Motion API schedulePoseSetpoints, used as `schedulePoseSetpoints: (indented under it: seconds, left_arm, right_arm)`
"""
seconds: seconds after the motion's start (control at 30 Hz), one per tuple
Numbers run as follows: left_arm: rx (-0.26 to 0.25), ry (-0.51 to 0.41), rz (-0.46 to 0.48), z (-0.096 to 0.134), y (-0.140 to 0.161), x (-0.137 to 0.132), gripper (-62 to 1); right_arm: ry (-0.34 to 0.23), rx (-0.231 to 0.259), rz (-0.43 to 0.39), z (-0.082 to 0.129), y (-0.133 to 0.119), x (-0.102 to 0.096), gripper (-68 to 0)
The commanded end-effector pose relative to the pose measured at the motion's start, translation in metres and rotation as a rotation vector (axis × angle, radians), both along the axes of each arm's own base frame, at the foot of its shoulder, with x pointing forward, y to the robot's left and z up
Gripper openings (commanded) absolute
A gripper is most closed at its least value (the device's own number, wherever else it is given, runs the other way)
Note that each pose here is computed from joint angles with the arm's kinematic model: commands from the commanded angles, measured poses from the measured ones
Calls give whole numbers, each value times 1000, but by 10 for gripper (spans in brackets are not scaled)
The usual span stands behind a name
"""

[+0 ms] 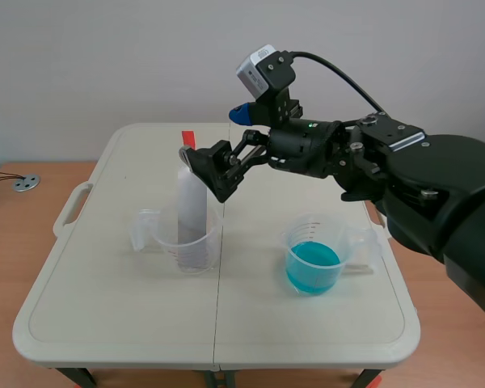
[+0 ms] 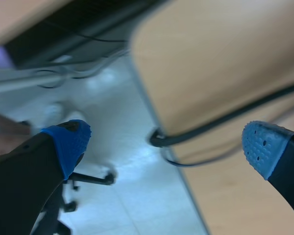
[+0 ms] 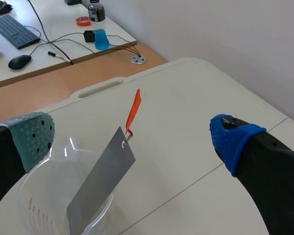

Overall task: Hold the metal plate by the orange handle, dip it into the blue solution, take it out and point at it, then put the plate back in the beaker on the left.
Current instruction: 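Return to the home posture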

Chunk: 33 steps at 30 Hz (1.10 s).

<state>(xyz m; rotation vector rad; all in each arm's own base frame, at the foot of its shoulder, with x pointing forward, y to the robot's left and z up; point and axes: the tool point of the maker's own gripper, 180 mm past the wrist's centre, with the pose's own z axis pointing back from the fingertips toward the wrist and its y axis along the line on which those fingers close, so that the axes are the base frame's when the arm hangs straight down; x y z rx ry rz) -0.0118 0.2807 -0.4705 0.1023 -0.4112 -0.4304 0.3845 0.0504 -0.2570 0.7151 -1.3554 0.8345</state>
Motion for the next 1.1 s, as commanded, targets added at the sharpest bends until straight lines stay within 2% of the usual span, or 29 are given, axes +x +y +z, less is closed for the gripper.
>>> schedulePoseSetpoints:
  seconds: [0.0,0.1,0.17,0.3,0.43,0.53,0.77,0.9,1.07]
  left_arm:
    - [58,-81,0,18,28,29,14]
    - [138,-195,24,45,64,66,14]
    - [172,-277,37,67,84,92,14]
    - [205,-464,43,116,110,143,14]
    - [209,-633,15,160,115,181,14]
    - [184,-736,-32,185,102,203,14]
    - [83,-923,-133,231,50,246,14]
    - [-6,-1002,-206,257,15,265,14]
    - [-118,-1064,-302,283,-26,275,14]
  right_arm:
    - [-38,35,-12,18,-5,-1,-12]
    - [-61,20,-46,24,-16,-9,-12]
    - [-81,12,-66,29,-24,-15,-12]
    - [-116,3,-98,39,-35,-31,-12]
    - [-138,0,-122,47,-44,-49,-12]
    - [-148,7,-137,52,-48,-63,-12]
    - [-140,27,-173,59,-55,-92,-12]
    - [-137,7,-199,57,-59,-106,-12]
    - [-127,-22,-218,53,-65,-123,-12]
